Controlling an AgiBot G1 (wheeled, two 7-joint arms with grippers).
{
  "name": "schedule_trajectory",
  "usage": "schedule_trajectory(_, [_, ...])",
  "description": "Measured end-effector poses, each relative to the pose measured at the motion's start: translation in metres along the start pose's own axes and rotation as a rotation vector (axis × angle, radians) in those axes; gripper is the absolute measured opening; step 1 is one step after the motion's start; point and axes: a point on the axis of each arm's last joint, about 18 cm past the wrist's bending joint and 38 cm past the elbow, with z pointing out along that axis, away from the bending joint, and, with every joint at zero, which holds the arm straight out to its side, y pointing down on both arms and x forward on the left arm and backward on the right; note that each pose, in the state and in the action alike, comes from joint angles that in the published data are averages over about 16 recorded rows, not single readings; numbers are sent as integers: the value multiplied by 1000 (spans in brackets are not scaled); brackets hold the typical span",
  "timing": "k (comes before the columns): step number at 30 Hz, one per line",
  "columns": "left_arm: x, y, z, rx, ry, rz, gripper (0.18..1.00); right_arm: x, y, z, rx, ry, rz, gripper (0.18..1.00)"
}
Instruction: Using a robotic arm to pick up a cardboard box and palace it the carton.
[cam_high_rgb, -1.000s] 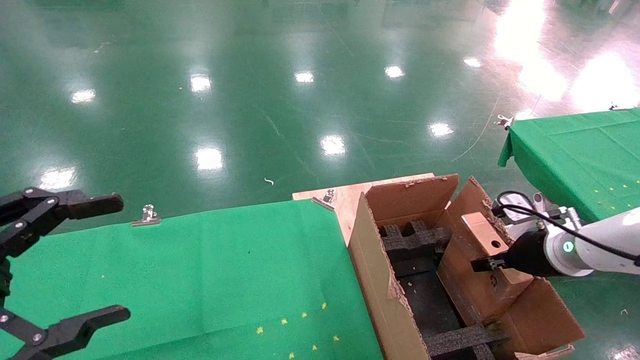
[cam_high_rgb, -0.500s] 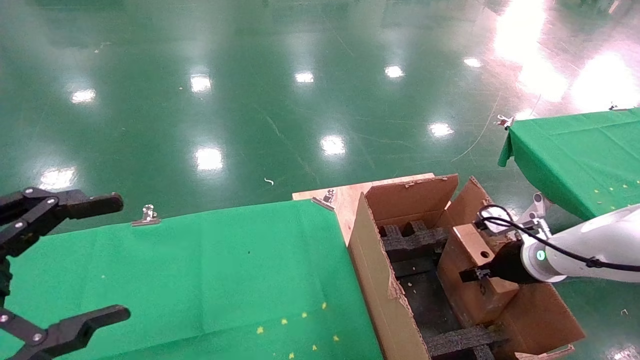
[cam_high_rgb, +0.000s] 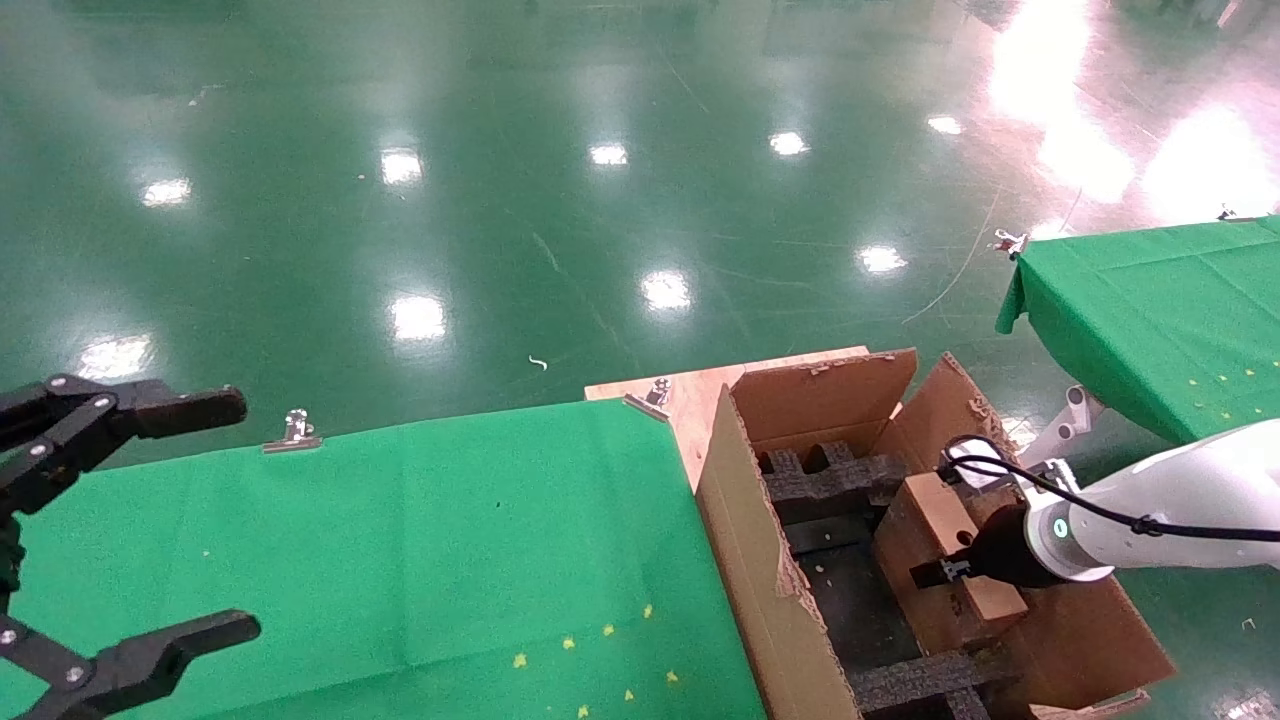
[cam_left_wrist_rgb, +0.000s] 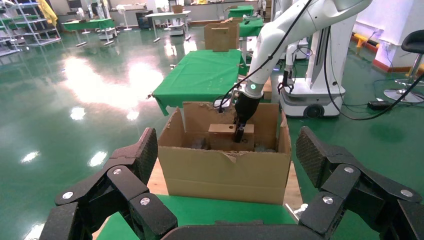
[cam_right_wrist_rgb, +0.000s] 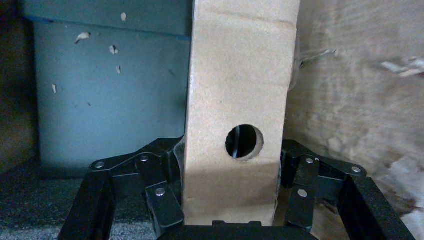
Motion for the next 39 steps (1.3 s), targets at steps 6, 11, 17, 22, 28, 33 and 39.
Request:
schedule_trajectory(6, [0, 0, 0, 0, 0, 0, 1001, -1, 1, 3, -7, -3, 1, 313])
schedule_trajectory(11, [0, 0, 0, 0, 0, 0, 1001, 0, 1, 2, -7, -3, 2, 328])
schedule_trajectory(17, [0, 0, 0, 0, 0, 0, 1001, 1, -3, 0, 0, 0, 3, 374])
schedule_trajectory(22, [0, 0, 0, 0, 0, 0, 1001, 2, -7, -3, 6, 2, 6, 439])
schedule_trajectory(28, [0, 0, 0, 0, 0, 0, 1001, 5, -15, -11, 20, 4, 14, 549])
schedule_trajectory(33, [0, 0, 0, 0, 0, 0, 1001, 10, -30, -25, 52, 0, 26, 654])
schedule_trajectory(39, [0, 0, 0, 0, 0, 0, 1001, 13, -63, -58, 142, -22, 19, 781])
